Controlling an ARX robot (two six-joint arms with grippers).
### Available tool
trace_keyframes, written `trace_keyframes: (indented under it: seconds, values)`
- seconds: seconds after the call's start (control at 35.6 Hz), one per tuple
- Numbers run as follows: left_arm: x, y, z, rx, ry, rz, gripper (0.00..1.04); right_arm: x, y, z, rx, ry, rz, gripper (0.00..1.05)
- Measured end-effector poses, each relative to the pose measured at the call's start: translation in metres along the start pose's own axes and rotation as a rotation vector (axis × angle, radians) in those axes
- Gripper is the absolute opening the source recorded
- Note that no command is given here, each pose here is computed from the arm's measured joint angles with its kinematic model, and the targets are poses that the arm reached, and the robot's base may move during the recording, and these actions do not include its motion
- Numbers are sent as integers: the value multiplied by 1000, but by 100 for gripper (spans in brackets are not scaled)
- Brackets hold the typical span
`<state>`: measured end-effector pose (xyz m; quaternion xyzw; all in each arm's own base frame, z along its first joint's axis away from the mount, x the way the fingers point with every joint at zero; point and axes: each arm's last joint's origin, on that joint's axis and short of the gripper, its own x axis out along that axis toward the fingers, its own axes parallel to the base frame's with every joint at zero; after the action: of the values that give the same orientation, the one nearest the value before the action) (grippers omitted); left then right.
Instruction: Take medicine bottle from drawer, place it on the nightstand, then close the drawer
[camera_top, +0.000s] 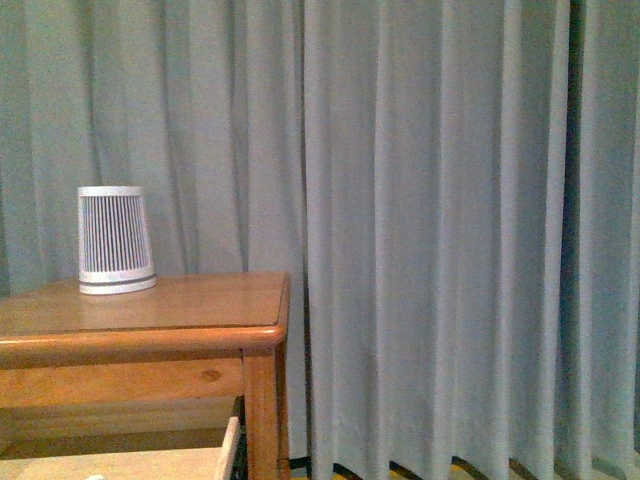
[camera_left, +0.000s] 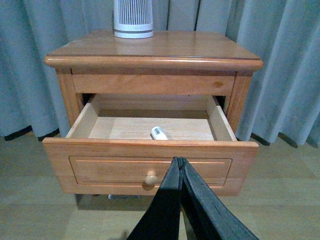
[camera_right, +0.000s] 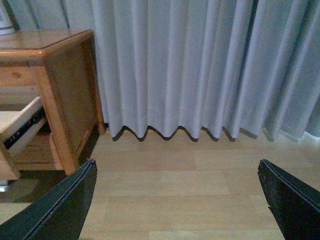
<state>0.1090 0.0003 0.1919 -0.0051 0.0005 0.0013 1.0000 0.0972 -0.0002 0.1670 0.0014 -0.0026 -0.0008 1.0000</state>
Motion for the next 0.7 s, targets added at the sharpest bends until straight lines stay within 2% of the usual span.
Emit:
trace_keyframes:
  seconds: [0.7]
  values:
    - [-11, 0, -26, 2, -2, 0, 3, 0, 0, 0, 0, 0, 0, 98]
